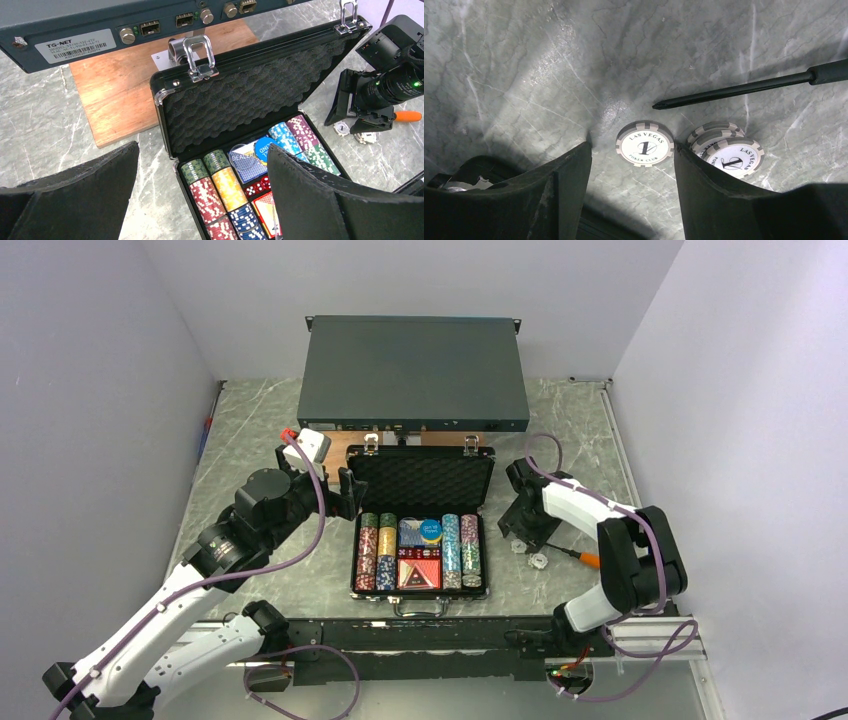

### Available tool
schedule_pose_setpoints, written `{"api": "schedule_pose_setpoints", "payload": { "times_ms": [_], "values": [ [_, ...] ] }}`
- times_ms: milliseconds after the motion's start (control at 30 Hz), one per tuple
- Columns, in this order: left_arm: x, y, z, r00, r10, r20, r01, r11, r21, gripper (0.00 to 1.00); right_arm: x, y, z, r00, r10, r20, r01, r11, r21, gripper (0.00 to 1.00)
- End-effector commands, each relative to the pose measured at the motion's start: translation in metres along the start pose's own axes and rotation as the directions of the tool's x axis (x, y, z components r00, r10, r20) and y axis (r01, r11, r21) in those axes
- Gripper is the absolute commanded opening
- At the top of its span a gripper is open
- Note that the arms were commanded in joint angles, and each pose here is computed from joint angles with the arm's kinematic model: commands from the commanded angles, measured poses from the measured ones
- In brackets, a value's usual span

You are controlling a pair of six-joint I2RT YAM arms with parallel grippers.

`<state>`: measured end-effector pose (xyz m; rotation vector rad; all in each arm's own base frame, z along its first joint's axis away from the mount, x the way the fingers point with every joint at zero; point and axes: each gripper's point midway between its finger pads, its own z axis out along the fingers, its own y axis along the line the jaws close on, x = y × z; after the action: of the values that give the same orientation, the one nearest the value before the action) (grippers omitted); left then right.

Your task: Pack up texas hold em set

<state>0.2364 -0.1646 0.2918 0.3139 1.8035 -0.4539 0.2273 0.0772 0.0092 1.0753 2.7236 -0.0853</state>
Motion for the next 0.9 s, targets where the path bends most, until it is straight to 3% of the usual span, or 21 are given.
{"api": "schedule_pose_setpoints", "payload": {
  "times_ms": [0, 267, 500, 867],
  "values": [
    [-0.012, -0.002, 0.0, 0.999, -0.004, 0.037, 0.004, 1.0, 0.007, 0.99, -0.003, 0.007, 0.01, 1.0, -0.006, 0.01, 0.007, 1.0, -0.016, 0.62],
    [-0.011, -0.002, 0.001, 0.999, -0.005, 0.035, 0.005, 1.0, 0.008, 0.99, -0.006, -0.001, 0.011, 0.999, 0.003, 0.035, -0.004, 1.0, 0.019, 0.52],
    [-0.012, -0.002, 0.001, 0.999, -0.005, 0.037, 0.005, 1.0, 0.01, 0.99, -0.008, 0.0, 0.011, 0.999, -0.001, 0.043, 0.001, 1.0, 0.01, 0.49],
    [-0.01, -0.003, 0.001, 1.0, -0.004, 0.03, 0.003, 1.0, 0.013, 0.99, -0.013, 0.006, 0.0, 0.998, -0.003, 0.058, 0.004, 1.0, -0.014, 0.33]
  ]
}}
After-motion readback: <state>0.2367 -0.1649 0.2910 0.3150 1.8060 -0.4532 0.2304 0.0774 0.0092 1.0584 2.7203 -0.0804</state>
